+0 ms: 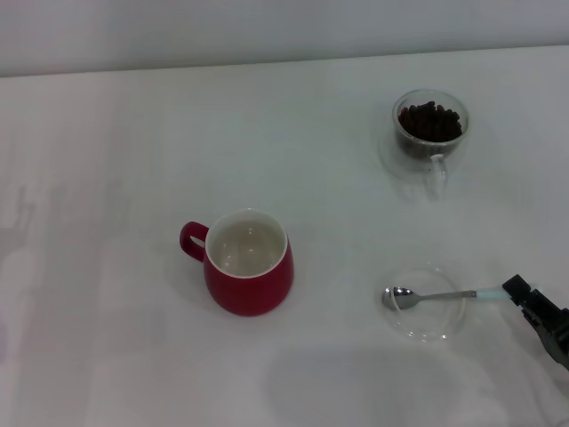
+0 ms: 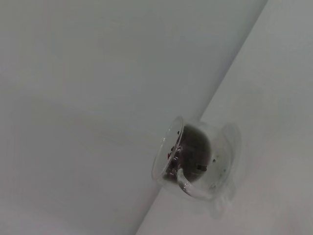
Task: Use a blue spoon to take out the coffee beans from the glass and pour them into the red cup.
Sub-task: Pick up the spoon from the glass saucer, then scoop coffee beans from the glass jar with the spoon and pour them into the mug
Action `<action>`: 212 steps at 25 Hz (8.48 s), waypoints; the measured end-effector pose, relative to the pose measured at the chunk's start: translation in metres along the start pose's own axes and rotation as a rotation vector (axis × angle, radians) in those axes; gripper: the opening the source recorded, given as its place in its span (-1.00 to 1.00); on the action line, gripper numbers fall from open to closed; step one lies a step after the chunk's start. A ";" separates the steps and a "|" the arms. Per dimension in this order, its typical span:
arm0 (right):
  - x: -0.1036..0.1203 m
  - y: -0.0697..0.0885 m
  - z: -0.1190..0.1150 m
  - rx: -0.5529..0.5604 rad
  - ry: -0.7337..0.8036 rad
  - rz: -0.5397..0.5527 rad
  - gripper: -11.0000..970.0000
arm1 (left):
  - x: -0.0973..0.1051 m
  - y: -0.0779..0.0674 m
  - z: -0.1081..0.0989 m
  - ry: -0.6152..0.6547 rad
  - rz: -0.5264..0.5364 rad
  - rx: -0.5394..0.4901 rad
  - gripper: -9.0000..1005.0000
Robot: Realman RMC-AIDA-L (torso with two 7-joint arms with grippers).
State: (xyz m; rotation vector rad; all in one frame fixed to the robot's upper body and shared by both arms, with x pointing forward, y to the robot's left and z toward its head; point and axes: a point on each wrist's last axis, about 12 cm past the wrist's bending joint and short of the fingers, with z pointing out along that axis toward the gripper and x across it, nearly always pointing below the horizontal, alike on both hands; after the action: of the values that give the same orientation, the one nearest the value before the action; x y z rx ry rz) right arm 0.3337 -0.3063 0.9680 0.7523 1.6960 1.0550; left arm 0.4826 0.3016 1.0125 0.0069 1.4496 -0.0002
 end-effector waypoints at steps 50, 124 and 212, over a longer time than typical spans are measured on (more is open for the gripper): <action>-0.157 0.089 0.150 -0.405 -0.069 -0.496 -0.67 | 0.001 0.001 0.011 0.024 0.005 0.023 0.59; -0.164 0.060 0.151 -0.080 0.156 -0.687 -0.62 | 0.002 -0.001 0.005 0.026 -0.033 0.022 0.59; -0.183 0.051 0.147 0.049 0.060 -0.011 -0.56 | 0.001 -0.002 -0.008 0.002 -0.051 0.030 0.60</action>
State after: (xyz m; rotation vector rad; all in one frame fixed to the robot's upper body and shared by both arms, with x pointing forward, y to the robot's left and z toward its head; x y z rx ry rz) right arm 0.5353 -0.3946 1.0645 0.7477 1.7808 1.0410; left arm 0.4752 0.2997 1.0102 -0.0058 1.4513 -0.0641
